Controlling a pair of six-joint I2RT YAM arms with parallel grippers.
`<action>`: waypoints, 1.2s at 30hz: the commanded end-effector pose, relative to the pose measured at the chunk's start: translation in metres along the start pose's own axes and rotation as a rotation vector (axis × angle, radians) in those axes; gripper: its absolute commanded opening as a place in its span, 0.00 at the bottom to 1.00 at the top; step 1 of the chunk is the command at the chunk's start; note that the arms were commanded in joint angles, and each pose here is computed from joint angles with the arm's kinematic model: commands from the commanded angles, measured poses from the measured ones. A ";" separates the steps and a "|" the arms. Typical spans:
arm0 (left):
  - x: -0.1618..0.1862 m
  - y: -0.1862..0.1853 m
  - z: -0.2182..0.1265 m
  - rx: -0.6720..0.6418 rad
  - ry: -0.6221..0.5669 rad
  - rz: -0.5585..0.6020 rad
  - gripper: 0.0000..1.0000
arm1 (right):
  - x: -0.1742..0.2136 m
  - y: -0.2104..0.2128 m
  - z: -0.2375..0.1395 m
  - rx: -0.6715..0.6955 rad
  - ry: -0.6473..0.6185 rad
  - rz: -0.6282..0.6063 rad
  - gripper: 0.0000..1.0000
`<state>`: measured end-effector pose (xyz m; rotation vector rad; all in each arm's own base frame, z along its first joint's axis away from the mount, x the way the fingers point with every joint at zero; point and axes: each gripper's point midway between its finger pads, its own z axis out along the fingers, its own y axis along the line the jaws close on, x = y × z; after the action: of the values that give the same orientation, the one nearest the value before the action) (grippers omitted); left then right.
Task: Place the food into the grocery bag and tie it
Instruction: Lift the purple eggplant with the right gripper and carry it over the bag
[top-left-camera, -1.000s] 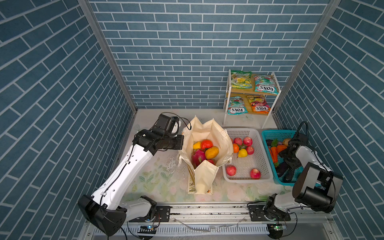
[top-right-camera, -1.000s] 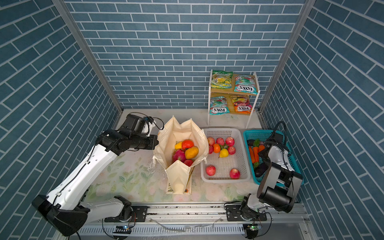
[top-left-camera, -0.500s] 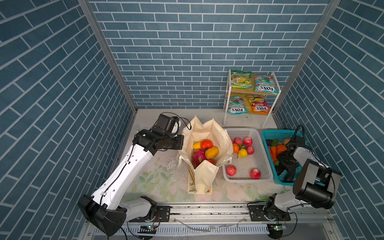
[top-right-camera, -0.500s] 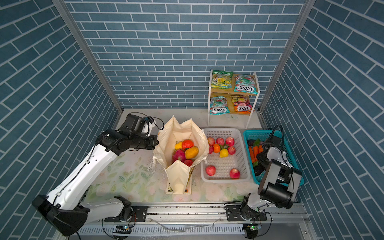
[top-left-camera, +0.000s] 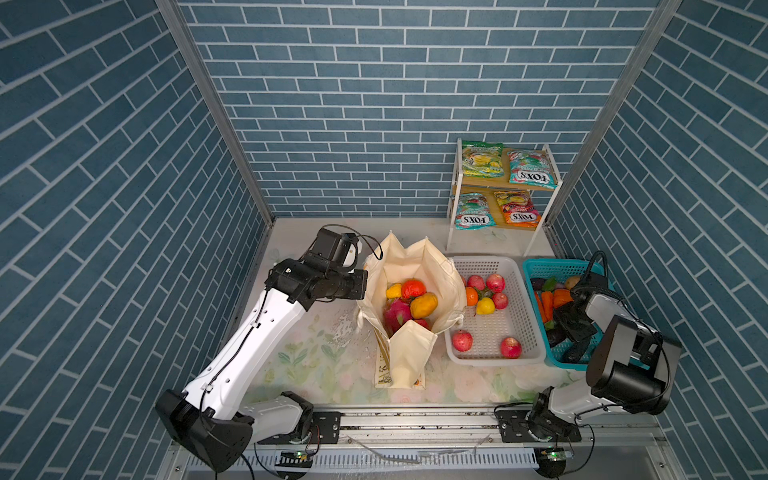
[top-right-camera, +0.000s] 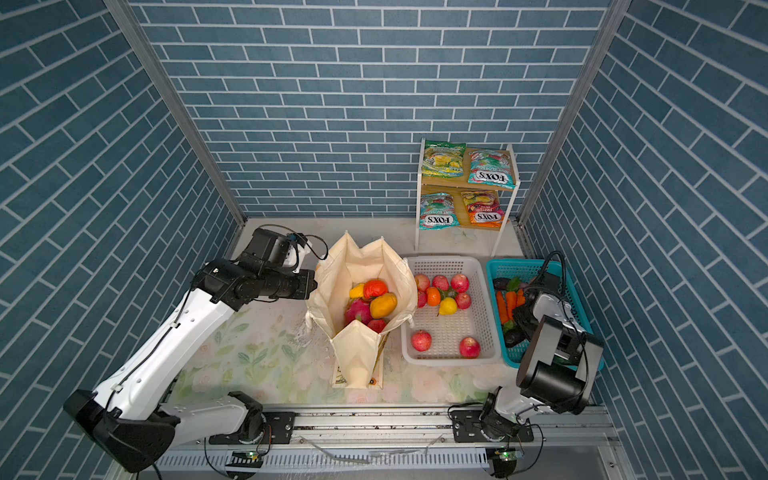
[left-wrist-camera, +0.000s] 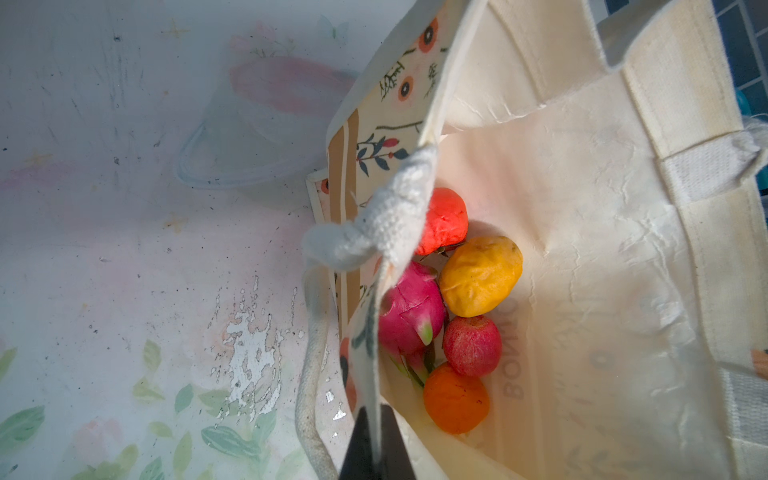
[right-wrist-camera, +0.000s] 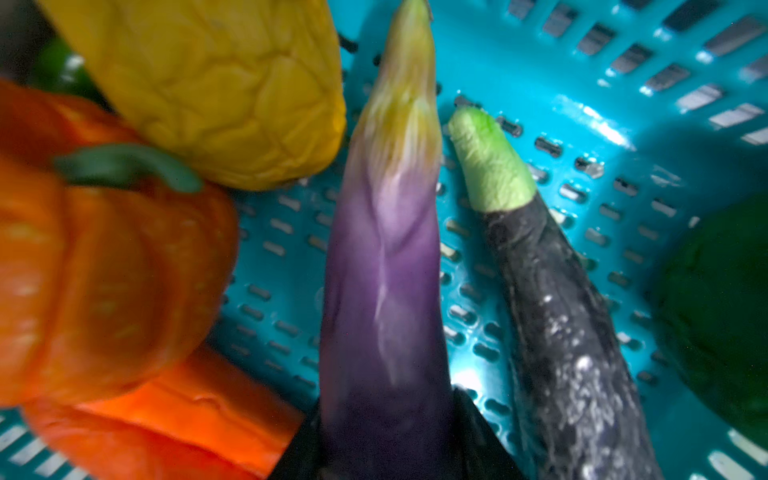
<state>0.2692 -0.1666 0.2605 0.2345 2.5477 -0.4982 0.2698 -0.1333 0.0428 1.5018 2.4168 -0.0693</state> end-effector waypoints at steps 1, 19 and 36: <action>-0.003 -0.001 0.000 0.001 -0.012 0.015 0.00 | -0.008 0.004 -0.026 -0.034 -0.045 0.003 0.31; -0.001 -0.001 -0.004 0.009 -0.026 0.013 0.00 | -0.025 0.087 -0.232 -0.483 -0.364 -0.242 0.30; -0.003 -0.002 -0.006 0.008 -0.032 0.008 0.00 | 0.160 0.217 -0.395 -1.046 -0.498 -0.942 0.27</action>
<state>0.2679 -0.1659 0.2615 0.2329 2.5388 -0.5016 0.3063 0.1521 0.3784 0.0197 2.0364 0.5083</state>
